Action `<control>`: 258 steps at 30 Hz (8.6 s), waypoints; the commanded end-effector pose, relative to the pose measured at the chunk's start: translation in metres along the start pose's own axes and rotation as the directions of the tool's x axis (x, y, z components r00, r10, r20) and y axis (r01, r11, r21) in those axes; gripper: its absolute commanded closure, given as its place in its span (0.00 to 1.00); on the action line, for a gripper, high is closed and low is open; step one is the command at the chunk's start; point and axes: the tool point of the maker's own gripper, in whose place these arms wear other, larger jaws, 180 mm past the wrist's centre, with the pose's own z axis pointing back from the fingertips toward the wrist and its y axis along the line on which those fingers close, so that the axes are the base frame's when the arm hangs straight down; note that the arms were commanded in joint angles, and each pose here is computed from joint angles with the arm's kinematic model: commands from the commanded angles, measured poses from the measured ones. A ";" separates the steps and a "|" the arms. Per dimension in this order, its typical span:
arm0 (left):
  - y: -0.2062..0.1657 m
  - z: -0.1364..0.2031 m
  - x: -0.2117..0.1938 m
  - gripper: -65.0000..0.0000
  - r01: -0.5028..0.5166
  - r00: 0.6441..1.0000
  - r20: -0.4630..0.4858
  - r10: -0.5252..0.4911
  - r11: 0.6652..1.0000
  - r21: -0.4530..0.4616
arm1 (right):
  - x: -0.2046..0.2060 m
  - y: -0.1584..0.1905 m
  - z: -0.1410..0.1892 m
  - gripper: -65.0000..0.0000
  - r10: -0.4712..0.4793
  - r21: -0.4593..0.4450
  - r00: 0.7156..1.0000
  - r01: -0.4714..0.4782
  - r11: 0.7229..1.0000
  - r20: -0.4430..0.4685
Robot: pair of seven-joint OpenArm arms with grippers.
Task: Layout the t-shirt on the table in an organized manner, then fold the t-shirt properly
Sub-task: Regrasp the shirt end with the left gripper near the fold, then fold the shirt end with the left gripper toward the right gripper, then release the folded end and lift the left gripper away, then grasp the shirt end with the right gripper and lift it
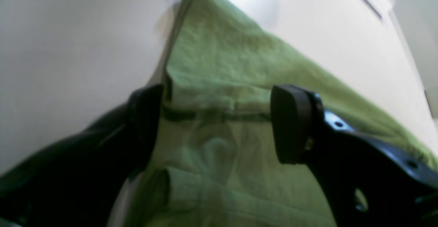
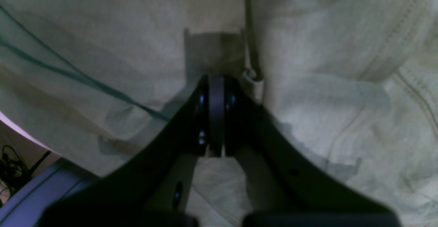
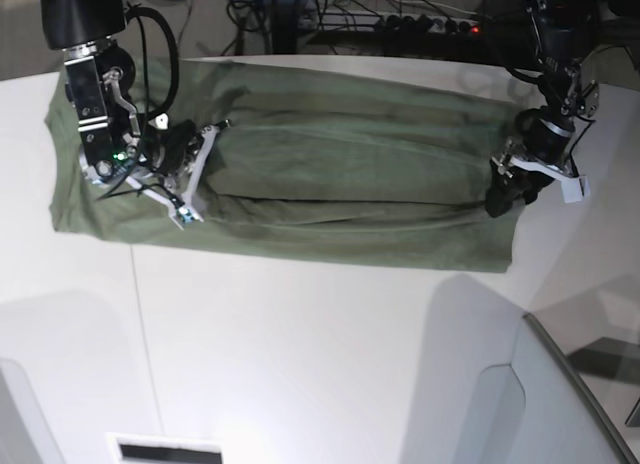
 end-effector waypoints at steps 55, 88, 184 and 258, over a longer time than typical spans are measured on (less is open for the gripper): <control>-0.063 0.026 0.088 1.00 0.678 0.729 -0.106 -0.677 0.735 -0.030 | 0.045 0.007 0.086 1.00 0.120 -0.073 0.988 -0.114 0.991 0.096; -0.244 -0.016 -0.080 1.00 0.863 0.292 -0.187 -0.938 0.343 -0.371 | 0.010 -0.042 0.065 1.00 0.002 -0.100 0.997 0.005 0.995 0.074; -0.166 0.007 -0.015 1.00 0.888 0.392 -0.295 -0.872 0.442 -0.127 | 0.012 -0.038 0.064 1.00 -0.001 -0.093 0.997 0.007 0.996 0.073; -0.003 0.152 -0.018 1.00 0.637 0.755 -0.384 -0.532 0.734 0.235 | 0.168 0.072 -0.017 0.42 -0.095 0.338 0.983 0.038 0.940 0.156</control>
